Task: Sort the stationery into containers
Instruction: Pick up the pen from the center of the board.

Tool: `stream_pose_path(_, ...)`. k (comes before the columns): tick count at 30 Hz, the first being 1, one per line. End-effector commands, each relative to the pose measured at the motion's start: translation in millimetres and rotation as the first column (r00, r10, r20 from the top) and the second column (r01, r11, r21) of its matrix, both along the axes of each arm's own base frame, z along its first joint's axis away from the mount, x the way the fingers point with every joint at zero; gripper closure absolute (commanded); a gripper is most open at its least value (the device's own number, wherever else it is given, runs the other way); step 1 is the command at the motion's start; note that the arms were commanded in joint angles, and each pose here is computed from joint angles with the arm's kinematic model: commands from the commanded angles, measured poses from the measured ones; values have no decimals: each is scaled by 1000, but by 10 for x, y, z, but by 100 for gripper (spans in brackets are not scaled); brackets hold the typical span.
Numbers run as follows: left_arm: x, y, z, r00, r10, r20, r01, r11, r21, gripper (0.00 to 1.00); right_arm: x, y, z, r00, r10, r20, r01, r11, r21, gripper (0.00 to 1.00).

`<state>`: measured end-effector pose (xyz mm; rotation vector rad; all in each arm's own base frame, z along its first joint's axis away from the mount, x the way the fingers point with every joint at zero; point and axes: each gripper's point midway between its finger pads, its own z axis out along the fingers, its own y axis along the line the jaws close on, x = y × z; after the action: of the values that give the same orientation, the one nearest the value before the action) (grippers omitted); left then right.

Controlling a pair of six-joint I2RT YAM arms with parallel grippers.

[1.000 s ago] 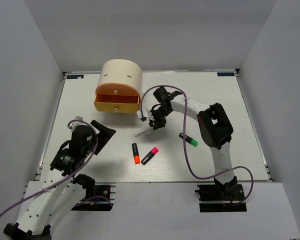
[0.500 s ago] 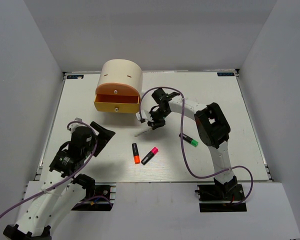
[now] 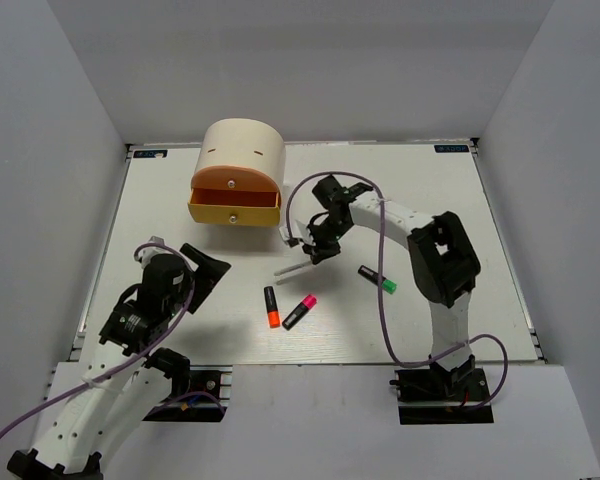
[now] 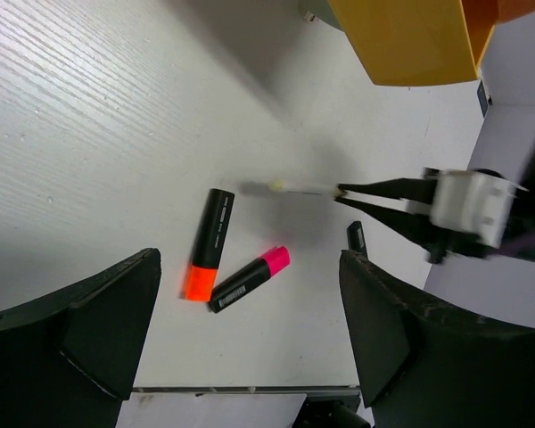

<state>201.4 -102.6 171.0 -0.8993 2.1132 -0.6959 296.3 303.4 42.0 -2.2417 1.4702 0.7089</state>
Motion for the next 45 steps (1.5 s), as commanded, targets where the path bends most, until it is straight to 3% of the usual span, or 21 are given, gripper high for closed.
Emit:
stream_pose_path(1,63,-33,-37,1000,-15,21,14,1000,8,9,-94,112,900,999,-40,27,35,985,170,100)
stream_pose_path(6,141,-114,-141,996,-77,51,75,997,34,9,-182,215,1654,995,-99,30,86,948,305,100)
stream_pose_path(11,280,-161,-153,987,-116,110,108,991,73,9,76,451,2358,971,-223,81,167,886,433,100)
stream_pose_path(15,401,-173,-141,977,-155,147,134,981,139,9,319,711,2581,949,-313,32,266,853,450,100)
stream_pose_path(18,500,-174,-69,964,-196,180,157,966,208,9,414,935,2836,937,-339,90,253,830,498,100)
stream_pose_path(26,704,-128,203,916,-276,291,159,916,367,9,563,1284,2500,919,-366,145,264,846,463,100)
stream_pose_path(45,890,-62,357,896,-263,357,91,898,431,9,825,1364,1854,878,-425,220,327,869,372,100)
